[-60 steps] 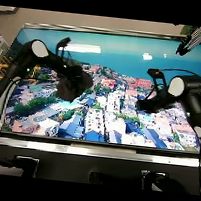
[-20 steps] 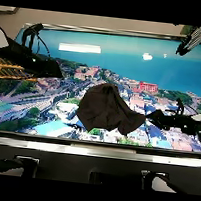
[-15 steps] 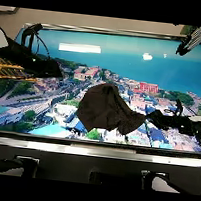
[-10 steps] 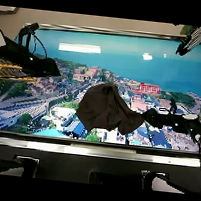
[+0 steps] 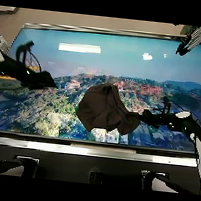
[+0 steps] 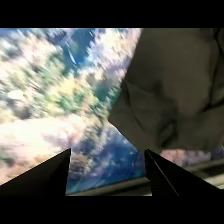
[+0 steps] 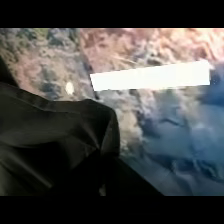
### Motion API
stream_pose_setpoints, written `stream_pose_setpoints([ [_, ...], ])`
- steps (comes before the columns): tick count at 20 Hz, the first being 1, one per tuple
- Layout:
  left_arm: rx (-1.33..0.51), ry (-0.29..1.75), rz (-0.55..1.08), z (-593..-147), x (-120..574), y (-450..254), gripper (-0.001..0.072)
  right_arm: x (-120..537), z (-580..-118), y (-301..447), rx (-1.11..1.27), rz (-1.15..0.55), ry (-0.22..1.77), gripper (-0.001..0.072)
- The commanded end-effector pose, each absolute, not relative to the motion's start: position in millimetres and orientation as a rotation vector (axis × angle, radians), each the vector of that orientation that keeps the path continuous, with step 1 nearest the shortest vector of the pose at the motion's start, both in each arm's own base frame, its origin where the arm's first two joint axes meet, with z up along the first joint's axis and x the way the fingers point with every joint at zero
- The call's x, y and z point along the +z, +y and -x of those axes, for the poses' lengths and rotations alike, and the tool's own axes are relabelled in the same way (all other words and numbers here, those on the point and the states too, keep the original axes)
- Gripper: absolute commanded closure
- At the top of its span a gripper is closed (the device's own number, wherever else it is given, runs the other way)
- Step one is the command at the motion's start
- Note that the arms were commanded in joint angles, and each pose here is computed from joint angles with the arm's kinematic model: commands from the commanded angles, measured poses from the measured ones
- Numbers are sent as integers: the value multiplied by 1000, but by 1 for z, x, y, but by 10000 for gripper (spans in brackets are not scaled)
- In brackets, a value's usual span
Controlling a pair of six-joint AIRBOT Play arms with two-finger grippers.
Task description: Fold the clothes and pants, and hang the long-sleeved shirts on hangers.
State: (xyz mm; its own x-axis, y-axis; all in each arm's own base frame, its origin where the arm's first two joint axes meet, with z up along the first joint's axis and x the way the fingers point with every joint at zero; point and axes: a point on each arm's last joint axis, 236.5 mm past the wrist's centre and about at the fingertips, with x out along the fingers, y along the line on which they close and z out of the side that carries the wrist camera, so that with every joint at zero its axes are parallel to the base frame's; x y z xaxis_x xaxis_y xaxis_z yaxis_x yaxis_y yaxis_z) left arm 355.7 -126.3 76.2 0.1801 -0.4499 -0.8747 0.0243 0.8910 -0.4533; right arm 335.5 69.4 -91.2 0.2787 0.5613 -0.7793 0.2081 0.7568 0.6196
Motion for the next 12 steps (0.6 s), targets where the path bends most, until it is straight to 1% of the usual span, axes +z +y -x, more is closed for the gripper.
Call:
stream_pose_setpoints([
  [1,-479,1410,558,-318,9,-168,178,-67,-327,81,320,-735,1297,678],
  [4,-477,1454,632,-284,-53,-189,178,-54,-319,87,331,-760,1313,678],
  [6,-485,1473,653,-270,-72,-199,178,-48,-315,88,328,-775,1322,678],
  [9,-526,1488,643,-263,-83,-214,178,-40,-309,92,342,-782,1333,678],
  [12,-522,1506,678,-263,-94,-226,178,-31,-304,95,353,-790,1337,678],
])
